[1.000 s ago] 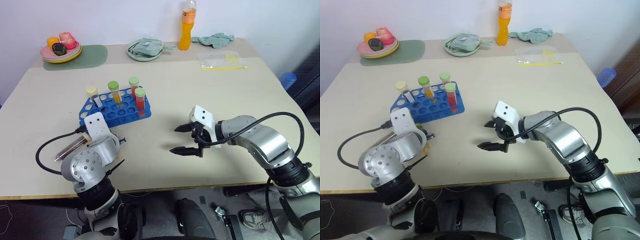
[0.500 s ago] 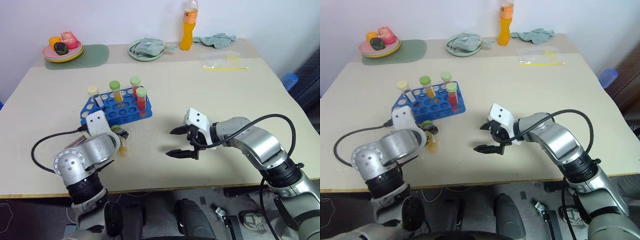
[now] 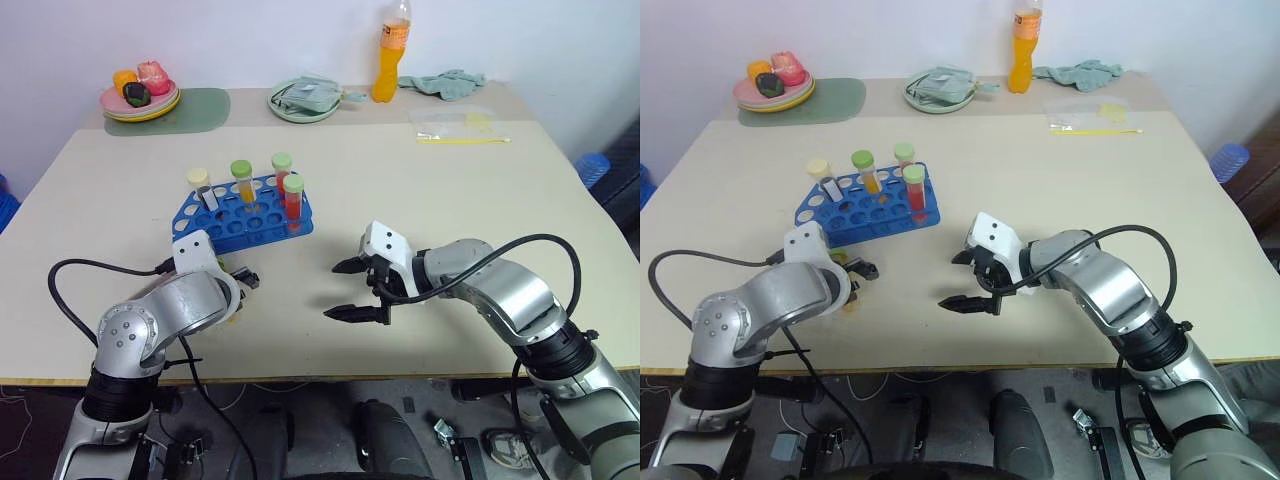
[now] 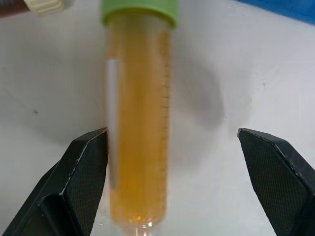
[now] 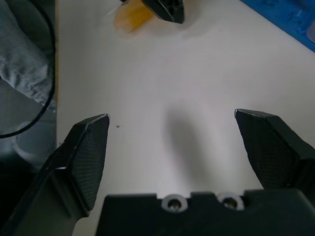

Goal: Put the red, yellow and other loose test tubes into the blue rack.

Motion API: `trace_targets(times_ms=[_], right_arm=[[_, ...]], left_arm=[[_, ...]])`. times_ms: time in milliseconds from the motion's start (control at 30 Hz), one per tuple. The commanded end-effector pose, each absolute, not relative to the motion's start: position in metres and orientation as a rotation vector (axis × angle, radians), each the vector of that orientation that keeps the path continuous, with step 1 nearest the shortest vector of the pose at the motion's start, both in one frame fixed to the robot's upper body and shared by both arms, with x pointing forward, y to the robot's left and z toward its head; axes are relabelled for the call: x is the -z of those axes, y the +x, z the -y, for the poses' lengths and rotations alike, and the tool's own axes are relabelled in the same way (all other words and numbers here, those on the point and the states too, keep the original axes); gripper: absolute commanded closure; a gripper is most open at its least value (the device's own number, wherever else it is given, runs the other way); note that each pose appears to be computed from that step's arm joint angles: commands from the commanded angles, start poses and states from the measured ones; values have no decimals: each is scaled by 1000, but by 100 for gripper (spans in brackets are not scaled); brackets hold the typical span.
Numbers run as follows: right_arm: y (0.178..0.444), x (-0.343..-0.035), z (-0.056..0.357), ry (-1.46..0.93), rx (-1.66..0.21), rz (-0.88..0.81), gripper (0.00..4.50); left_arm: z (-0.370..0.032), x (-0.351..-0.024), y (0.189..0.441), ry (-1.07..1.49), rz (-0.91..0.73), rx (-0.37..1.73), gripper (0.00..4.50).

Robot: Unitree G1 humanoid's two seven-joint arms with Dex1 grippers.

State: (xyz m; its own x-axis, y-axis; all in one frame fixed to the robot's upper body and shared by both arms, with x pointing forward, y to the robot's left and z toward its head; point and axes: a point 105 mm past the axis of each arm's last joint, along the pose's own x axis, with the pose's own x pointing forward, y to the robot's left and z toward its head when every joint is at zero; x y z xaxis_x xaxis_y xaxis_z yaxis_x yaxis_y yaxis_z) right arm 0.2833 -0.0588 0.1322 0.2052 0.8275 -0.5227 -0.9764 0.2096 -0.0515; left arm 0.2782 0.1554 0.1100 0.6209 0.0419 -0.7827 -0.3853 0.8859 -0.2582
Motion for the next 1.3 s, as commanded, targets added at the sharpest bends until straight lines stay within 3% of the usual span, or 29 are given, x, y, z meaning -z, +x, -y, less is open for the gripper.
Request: trace_targets(times_ms=[33,67,167,300,333,367,533,667,767,833,967,1067,1300], right_arm=[[276,-137,52,-423,-1332,-396,0],[275,-137,52,-421,-1332,-399,0],[273,-136,52,-418,-1331,-406,0],[271,-135,52,-417,-1332,-409,0],[271,-135,52,-417,-1333,-409,0],[271,-135,51,-417,-1333,-408,0],[271,-136,50,-414,-1338,-404,0],[271,-136,50,-412,-1341,-402,0],[275,-139,50,-404,-1333,-375,0],[280,-142,49,-372,-1318,-342,0],[296,-145,42,-282,-1254,-237,0],[301,-145,36,-206,-1207,-205,0],[306,-137,37,-189,-1139,-206,0]], left_arm=[[-164,-92,272,-404,-959,-328,30],[-166,-92,273,-399,-957,-333,30],[-171,-95,275,-394,-945,-350,110],[-175,-100,276,-363,-924,-357,320],[-176,-101,276,-354,-919,-361,360],[-177,-102,277,-349,-913,-363,372],[-185,-111,273,-328,-867,-383,372],[-185,-151,267,-129,-675,-274,372],[-190,-209,266,88,-232,-145,372],[-192,-226,263,218,-55,-113,372],[-221,-236,279,46,193,-219,372],[-195,-232,297,176,338,-66,372],[-165,-194,327,278,425,66,372]])
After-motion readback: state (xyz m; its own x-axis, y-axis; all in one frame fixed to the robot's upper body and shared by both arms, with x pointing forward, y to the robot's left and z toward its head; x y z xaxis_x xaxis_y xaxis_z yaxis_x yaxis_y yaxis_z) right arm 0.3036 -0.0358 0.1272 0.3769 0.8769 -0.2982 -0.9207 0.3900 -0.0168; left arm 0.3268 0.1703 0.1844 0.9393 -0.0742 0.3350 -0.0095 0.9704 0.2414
